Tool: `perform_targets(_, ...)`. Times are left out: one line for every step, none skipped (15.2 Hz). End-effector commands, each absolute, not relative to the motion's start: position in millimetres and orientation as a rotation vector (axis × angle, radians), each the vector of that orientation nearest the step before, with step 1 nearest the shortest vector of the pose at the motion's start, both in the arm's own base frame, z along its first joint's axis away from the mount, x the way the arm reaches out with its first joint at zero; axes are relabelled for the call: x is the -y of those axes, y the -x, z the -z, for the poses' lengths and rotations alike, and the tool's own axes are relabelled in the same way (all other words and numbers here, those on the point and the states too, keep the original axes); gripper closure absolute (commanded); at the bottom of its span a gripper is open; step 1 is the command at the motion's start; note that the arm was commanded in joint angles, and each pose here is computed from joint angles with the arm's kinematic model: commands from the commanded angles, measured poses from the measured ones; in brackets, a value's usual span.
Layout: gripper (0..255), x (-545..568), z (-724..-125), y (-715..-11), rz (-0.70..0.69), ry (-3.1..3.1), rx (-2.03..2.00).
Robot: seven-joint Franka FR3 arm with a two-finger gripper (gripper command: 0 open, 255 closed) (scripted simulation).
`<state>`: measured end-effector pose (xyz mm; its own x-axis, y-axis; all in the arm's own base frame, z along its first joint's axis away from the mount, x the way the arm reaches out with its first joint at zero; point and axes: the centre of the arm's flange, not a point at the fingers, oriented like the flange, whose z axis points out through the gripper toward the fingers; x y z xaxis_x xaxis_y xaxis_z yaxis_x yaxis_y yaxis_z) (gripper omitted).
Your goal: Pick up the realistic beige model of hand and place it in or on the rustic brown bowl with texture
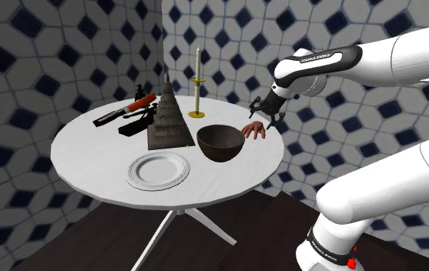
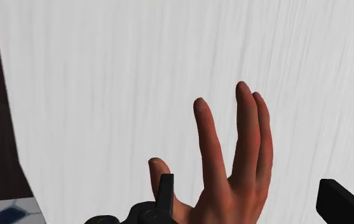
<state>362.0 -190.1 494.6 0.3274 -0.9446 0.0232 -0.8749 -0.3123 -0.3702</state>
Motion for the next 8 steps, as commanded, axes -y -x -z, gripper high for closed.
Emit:
perform_targets(0, 192.2, -484.4, -364.3, 0.346, 2.288, -1.653)
perform_targets(0, 191.6, -479.5, -366.2, 0.346, 2.288, -1.653)
perform_targets(0, 191.1, -474.6, -368.1, 0.346, 2.288, -1.653)
perform_targets(0, 190.6, -469.7, -370.0, 0.346, 2.288, -1.653)
perform_targets(0, 190.1, -464.8, -371.9, 0.346, 2.288, -1.653)
perform_targets(0, 189.3, -457.1, -374.9, 0.346, 2.288, -1.653)
perform_targets(0, 189.3, -457.1, -374.9, 0.346, 2.288, -1.653)
perform_targets(0, 189.3, -457.1, -374.9, 0.346, 2.288, -1.653)
